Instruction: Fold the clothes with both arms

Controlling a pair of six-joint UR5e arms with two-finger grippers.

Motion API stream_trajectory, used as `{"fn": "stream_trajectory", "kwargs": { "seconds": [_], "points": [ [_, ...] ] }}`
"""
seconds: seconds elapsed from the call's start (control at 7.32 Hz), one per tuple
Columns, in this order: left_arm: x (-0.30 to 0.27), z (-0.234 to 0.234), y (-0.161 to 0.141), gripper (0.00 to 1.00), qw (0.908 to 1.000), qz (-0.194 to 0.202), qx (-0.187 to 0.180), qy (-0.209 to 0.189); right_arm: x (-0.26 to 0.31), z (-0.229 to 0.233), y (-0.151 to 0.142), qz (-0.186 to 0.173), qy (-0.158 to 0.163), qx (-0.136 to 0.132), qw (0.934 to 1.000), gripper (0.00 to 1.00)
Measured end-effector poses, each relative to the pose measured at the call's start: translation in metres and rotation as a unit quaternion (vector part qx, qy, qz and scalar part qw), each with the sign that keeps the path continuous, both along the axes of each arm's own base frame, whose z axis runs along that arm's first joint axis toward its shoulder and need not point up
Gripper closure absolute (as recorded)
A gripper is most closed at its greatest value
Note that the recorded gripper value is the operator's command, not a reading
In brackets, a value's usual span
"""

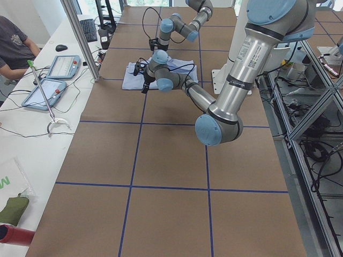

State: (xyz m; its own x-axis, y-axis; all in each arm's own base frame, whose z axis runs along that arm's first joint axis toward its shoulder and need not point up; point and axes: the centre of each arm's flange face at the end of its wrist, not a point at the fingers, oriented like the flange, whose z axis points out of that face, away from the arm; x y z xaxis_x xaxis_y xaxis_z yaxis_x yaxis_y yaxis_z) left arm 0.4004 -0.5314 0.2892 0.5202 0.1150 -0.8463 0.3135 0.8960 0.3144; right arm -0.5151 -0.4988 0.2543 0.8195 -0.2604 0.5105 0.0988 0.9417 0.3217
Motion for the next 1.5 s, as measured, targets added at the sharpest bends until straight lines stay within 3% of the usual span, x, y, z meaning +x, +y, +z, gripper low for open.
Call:
{"fn": "stream_trajectory", "kwargs": {
  "seconds": [0.68, 0.96, 1.5],
  "points": [
    [0.003, -0.002, 0.001, 0.0, 1.0, 0.001, 0.0, 0.001, 0.029, 0.035, -0.012, 0.016, 0.015, -0.013, 0.9997, 1.0],
    [0.004, -0.003, 0.002, 0.0, 1.0, 0.002, 0.001, 0.002, 0.033, 0.045, -0.01, 0.02, 0.02, -0.016, 0.9995, 0.01],
    [0.005, -0.007, 0.002, 0.0, 1.0, 0.003, 0.003, 0.004, 0.034, 0.061, -0.009, 0.023, 0.027, -0.022, 0.9991, 0.0]
  ]
}}
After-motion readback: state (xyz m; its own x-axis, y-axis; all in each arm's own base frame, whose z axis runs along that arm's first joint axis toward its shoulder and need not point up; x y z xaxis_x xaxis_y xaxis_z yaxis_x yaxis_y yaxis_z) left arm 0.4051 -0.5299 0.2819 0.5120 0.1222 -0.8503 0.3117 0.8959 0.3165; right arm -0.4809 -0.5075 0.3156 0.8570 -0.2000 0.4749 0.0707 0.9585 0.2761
